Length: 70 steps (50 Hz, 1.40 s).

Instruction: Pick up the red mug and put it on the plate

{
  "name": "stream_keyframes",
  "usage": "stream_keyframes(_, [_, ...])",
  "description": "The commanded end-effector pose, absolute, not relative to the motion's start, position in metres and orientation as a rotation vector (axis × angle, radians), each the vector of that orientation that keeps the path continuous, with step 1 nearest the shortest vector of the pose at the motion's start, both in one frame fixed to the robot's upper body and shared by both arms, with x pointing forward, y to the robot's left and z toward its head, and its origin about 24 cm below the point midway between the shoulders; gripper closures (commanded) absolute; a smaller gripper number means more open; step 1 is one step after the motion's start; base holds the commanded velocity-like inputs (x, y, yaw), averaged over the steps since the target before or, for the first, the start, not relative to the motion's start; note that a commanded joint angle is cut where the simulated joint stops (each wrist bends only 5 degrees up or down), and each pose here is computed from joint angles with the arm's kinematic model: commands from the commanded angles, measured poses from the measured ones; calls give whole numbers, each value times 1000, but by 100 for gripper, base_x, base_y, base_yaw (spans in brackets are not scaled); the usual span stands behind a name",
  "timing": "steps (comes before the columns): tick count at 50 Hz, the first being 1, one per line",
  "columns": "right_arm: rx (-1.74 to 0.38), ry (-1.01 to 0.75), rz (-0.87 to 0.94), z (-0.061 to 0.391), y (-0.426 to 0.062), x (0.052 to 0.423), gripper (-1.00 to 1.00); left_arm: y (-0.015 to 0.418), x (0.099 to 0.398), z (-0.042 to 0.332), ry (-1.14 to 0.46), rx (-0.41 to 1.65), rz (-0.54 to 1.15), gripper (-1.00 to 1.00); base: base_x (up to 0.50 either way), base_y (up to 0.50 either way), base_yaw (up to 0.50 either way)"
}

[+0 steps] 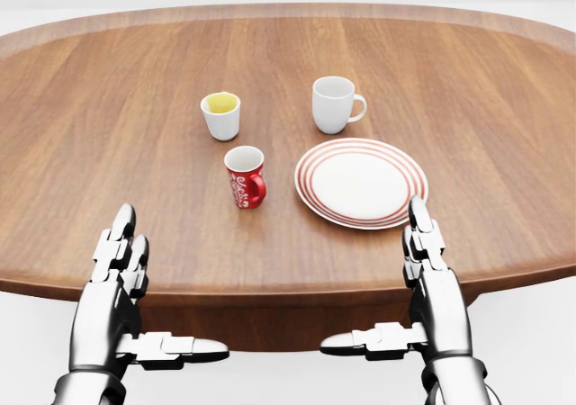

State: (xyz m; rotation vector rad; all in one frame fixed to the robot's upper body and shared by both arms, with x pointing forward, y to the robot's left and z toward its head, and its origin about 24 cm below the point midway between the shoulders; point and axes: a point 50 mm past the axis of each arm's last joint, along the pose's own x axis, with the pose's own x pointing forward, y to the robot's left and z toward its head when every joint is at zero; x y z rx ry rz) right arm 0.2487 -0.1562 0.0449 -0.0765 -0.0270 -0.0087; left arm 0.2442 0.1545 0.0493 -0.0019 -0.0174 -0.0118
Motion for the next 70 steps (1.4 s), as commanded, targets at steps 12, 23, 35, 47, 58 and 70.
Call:
stream_keyframes(12, [-91, -29, -44, 60, -164, 249, -100, 158, 260, 59, -41, 14, -6, -100, 0, 0, 0])
stream_keyframes(23, [-139, -258, -48, 116, -169, 255, -100, 175, 288, 100, -162, 79, 51, -100, 0, 0, 0])
stream_keyframes(35, [-174, -396, -22, 153, -171, 273, -100, 183, 309, 126, -233, 108, 74, -100, 0, 0, 0])
stream_keyframes(47, [-211, -417, 9, 166, -172, 290, -100, 193, 331, 123, -171, 130, 115, -100, 0, 0, 0])
stream_keyframes(58, [-210, -404, 1, 163, -178, 290, -100, 192, 335, 121, -159, 140, 120, -100, 0, 0, 0])
stream_keyframes(70, [-209, -381, 4, 160, -177, 296, -100, 193, 335, 117, -141, 140, 123, -100, 0, 0, 0])
